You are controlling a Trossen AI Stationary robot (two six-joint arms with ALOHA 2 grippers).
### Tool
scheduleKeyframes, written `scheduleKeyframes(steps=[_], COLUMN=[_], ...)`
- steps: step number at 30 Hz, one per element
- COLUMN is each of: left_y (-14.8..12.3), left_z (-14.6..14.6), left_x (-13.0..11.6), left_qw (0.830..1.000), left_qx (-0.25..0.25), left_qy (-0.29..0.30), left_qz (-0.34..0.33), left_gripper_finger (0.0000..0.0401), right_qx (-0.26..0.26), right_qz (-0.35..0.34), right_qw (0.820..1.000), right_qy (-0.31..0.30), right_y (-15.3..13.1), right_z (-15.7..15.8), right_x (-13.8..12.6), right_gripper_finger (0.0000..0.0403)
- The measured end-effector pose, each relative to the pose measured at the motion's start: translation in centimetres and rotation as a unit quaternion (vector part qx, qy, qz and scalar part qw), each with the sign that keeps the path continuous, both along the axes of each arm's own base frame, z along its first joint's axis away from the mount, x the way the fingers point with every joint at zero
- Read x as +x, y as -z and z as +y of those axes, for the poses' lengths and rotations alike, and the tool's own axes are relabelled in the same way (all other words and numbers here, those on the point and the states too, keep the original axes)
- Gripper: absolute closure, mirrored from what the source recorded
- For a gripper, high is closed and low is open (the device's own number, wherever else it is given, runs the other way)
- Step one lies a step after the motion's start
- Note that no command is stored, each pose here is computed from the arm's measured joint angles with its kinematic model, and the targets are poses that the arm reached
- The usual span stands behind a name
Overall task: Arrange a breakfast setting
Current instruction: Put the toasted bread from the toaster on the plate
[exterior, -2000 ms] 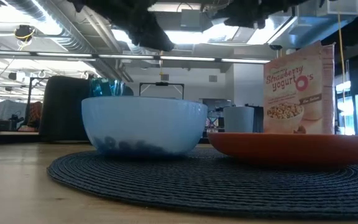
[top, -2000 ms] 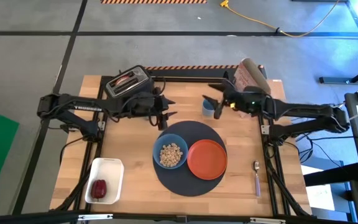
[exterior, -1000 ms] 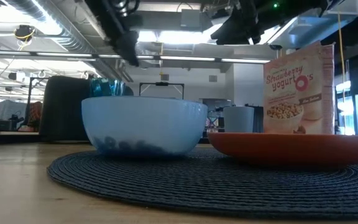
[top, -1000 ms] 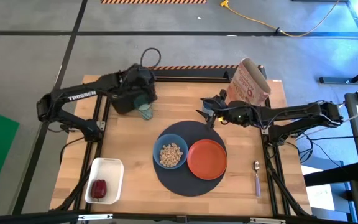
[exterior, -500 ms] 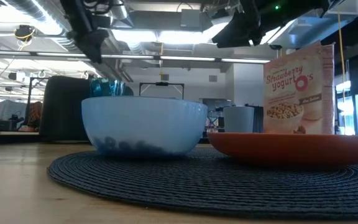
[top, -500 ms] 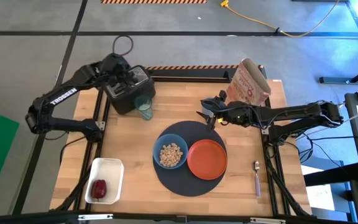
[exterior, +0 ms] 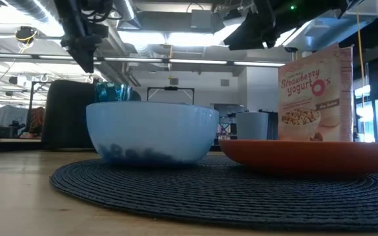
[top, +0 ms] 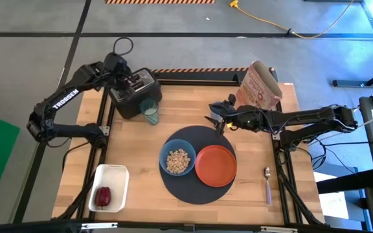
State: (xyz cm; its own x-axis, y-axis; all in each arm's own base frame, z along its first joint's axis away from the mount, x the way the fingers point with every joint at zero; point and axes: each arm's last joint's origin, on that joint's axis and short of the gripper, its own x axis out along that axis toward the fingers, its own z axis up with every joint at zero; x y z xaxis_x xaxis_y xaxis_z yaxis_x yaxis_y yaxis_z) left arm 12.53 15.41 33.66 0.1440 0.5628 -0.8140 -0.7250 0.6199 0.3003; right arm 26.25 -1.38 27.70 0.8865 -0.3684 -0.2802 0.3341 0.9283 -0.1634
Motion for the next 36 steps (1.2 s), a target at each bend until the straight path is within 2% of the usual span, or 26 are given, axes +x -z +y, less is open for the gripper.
scheduleKeyframes(steps=[9, 36], left_y=[1.2, 2.2], left_z=[0.7, 1.5], left_x=[-0.6, -0.9], left_qw=[1.0, 1.0], left_qx=[-0.006, -0.011], left_qy=[-0.006, 0.0], left_qz=[0.018, -0.009], left_gripper_finger=[0.0257, 0.0257], right_qx=[0.004, 0.004], right_qz=[-0.002, -0.002], right_qw=[1.0, 1.0], right_qy=[-0.01, -0.01], right_y=[0.0, 0.0], right_z=[0.1, 0.1], right_x=[0.0, 0.0], right_gripper_finger=[0.0153, 0.0153])
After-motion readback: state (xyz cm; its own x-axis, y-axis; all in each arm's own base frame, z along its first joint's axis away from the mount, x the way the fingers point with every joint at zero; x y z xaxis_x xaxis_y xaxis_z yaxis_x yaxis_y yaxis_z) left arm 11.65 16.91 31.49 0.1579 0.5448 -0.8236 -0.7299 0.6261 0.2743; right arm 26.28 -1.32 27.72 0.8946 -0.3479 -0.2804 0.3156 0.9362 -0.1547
